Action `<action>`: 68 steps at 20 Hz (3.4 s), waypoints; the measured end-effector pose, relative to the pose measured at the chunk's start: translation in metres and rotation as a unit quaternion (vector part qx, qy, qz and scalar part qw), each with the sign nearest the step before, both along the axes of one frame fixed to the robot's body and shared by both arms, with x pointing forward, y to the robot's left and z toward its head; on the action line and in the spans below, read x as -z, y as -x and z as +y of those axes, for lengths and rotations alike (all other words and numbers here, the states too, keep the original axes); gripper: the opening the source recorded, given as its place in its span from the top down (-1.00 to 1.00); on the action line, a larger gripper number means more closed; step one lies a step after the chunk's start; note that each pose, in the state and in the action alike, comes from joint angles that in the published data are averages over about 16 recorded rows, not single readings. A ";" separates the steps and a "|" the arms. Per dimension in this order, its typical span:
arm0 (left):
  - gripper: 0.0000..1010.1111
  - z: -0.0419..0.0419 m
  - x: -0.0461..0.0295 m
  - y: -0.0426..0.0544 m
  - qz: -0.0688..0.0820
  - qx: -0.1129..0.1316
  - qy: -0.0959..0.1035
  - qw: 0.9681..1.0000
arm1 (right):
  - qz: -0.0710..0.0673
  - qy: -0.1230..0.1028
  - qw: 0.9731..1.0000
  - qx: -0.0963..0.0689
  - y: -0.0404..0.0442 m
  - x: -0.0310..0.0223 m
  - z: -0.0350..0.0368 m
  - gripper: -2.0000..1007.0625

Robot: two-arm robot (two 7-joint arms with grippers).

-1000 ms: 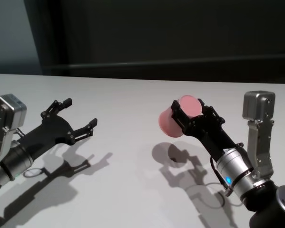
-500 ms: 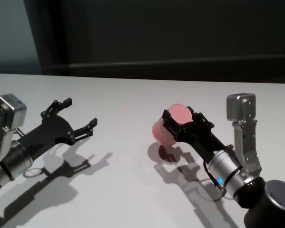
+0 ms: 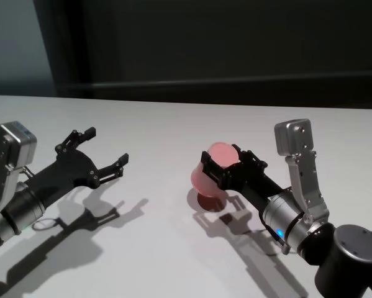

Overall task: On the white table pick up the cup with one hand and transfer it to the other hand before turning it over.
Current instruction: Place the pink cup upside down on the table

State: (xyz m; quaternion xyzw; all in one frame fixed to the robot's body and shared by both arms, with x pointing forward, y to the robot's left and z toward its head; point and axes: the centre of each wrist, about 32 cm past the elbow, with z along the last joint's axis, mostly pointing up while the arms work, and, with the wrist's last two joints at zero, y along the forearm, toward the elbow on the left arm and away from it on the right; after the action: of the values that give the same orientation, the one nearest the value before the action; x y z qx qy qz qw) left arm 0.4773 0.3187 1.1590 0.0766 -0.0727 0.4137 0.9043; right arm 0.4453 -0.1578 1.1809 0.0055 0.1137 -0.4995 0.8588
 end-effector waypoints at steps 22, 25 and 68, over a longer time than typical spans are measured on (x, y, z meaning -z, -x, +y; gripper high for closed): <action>-0.98 0.0000 0.0000 0.0000 0.000 0.000 0.000 1.000 | 0.050 0.071 0.996 -0.026 -0.0120 -0.0010 0.0060 -0.47; -0.98 0.0000 0.0000 0.0000 0.000 0.000 0.000 1.000 | 0.054 0.075 0.995 -0.027 -0.0118 -0.0012 0.0064 -0.47; -0.98 0.0000 0.0000 0.0000 0.000 0.000 0.000 1.000 | 0.069 0.083 0.994 -0.026 -0.0063 0.0002 0.0110 -0.93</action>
State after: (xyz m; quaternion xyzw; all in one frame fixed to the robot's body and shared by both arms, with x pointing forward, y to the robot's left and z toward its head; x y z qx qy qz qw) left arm 0.4773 0.3187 1.1590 0.0766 -0.0727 0.4137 0.9043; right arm 0.4516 -0.1468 1.1807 -0.1038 0.1311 -0.4837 0.8591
